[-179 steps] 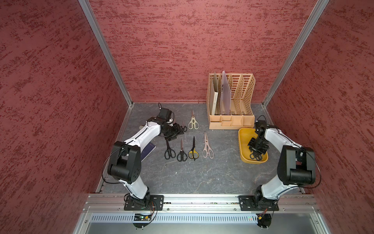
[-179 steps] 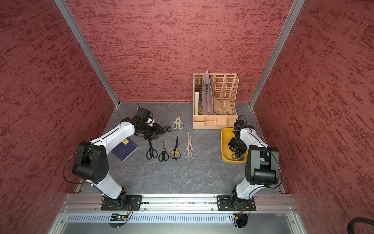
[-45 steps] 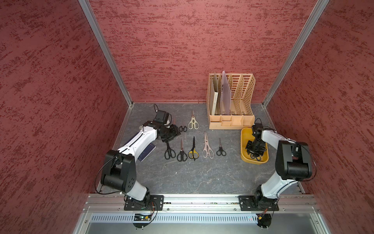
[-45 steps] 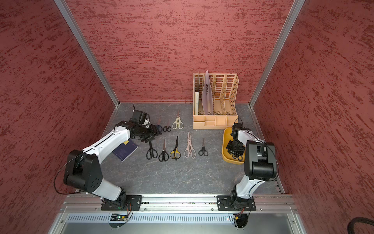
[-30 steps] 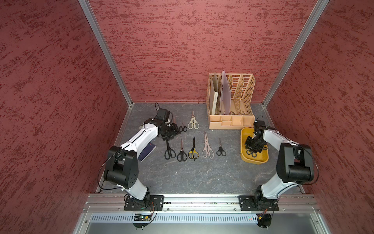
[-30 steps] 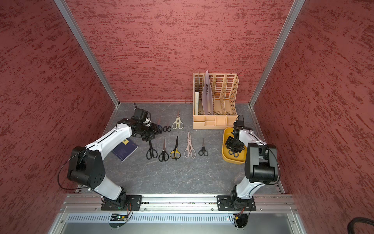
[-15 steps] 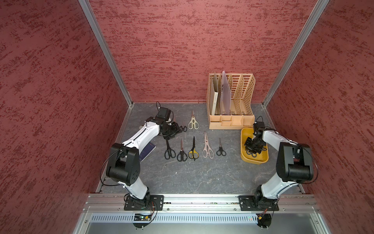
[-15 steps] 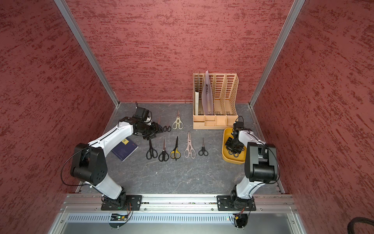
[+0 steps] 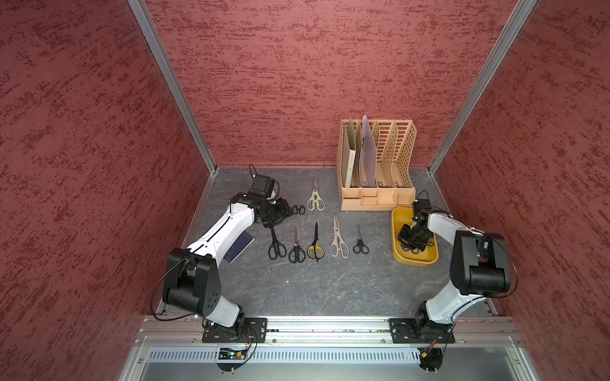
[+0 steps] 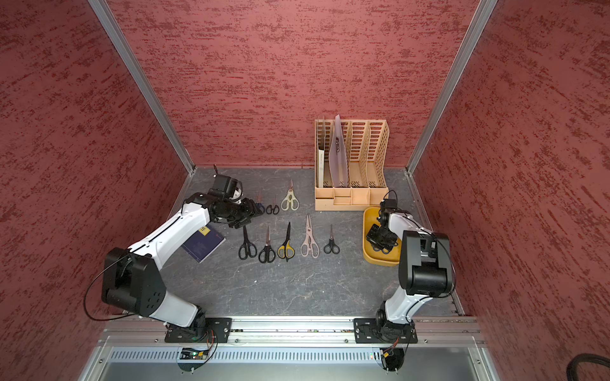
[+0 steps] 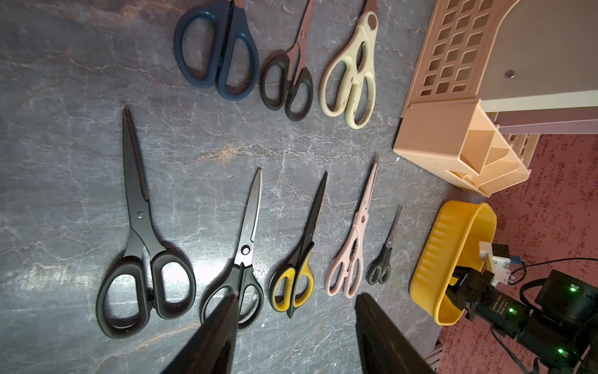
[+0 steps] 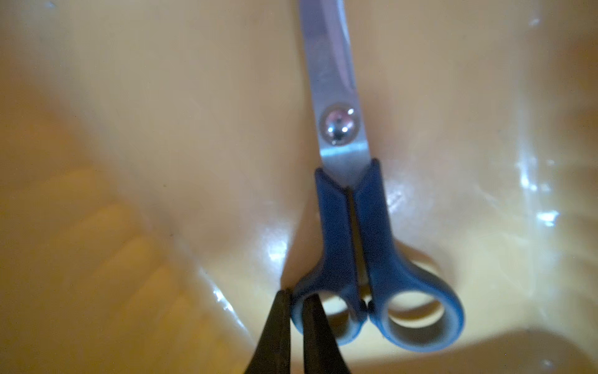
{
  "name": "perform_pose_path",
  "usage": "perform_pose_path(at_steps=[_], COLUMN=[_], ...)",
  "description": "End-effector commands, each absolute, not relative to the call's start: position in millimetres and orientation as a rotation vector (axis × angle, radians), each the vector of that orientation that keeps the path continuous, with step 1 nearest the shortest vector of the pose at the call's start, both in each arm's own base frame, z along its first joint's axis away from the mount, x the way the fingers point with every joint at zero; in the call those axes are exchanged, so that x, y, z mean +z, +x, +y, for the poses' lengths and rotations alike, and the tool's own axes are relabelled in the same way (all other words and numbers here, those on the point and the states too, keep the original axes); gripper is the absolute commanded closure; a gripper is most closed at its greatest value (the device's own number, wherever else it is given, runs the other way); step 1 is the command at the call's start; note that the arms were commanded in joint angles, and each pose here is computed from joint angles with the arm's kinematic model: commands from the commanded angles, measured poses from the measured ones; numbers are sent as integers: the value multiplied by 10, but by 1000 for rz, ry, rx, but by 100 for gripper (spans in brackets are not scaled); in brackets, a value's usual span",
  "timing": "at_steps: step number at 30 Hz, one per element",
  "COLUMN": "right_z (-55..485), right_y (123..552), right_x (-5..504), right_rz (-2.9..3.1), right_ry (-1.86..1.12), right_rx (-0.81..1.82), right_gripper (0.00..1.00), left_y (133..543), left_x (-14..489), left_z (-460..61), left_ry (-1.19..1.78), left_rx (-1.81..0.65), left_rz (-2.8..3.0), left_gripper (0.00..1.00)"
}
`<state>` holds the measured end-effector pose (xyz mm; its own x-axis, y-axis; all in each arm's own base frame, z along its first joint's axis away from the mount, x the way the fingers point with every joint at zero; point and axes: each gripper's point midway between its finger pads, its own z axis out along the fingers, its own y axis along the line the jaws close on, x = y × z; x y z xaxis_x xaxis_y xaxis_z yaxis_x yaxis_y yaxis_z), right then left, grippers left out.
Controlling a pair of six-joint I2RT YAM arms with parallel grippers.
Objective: Take the scissors out of the storage box
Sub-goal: Pick up the scissors from the storage box, then place the scissors at the center of the board.
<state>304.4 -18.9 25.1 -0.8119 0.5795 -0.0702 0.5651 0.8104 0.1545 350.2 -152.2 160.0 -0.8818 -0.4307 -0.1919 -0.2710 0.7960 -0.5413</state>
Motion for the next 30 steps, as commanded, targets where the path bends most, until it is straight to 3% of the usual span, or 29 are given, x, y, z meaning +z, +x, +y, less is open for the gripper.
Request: perform_pose_path(at_steps=[1, 9, 16, 22, 30], right_z=[-252, -53, 758, 1380, 1282], right_y=[3059, 2986, 2916, 2920, 2888], right_x=[582, 1334, 1596, 1448, 904], right_rz=[2843, 2752, 2791, 2821, 2937], right_ry=[872, 770, 535, 472, 507], right_rx=[160, 302, 527, 706, 562], right_gripper=[100, 100, 100, 100, 100], left_y=[3501, 3584, 3553, 3468, 3279], left_x=[1652, 1745, 1756, 1751, 1682], left_z=[-1527, -1573, -1564, -1536, -1458], left_ry=[-536, -534, -544, -544, -550], left_rx=[-741, -784, -793, -792, -765], left_rz=[2652, 2606, 2594, 2591, 2608], left_gripper=[38, 38, 38, 38, 38])
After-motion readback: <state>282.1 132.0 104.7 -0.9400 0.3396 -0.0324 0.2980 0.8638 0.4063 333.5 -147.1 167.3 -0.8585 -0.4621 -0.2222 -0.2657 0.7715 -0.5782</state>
